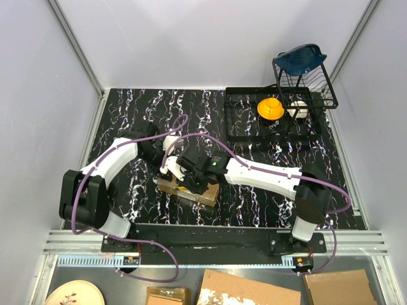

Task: Unpack the express box
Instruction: Cut the express box at the center of the board.

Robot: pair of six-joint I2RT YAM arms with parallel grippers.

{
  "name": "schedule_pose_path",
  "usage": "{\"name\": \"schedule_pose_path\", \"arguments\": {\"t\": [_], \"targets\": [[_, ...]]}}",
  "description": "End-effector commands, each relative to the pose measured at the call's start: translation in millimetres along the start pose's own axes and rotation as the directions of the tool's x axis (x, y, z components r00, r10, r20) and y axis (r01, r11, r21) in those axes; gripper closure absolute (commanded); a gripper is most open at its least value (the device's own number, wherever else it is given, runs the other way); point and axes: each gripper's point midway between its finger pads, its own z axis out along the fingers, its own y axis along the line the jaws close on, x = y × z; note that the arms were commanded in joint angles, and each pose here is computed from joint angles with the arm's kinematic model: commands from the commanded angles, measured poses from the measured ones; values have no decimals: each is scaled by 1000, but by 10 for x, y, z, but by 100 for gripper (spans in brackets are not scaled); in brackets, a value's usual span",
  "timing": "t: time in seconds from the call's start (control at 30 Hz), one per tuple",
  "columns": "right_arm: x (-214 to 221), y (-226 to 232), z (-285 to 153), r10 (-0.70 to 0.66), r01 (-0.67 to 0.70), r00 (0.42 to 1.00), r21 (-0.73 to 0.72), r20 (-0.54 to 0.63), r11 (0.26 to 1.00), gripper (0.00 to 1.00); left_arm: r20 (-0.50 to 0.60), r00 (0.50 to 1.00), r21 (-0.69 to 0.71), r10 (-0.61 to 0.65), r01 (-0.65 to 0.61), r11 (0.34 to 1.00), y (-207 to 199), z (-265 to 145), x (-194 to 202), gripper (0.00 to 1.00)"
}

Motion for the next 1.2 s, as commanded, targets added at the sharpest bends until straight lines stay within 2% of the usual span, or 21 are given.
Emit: {"name": "schedule_pose_path", "arguments": {"t": [0.0,0.63,1.17], "targets": [[-131,47,-148,-3,3,999,-7,49,1000,100,-24,999,-45,34,-35,998,193,100,50,50],[-287,-77,-222,-38,34,996,54,85,998,100,-24,999,-45,31,-32,998,202,94,73,50],[-137,-52,-42,-27,26,999,34,30,999,100,-21,999,-43,29,-29,999,198,87,95,51]]}}
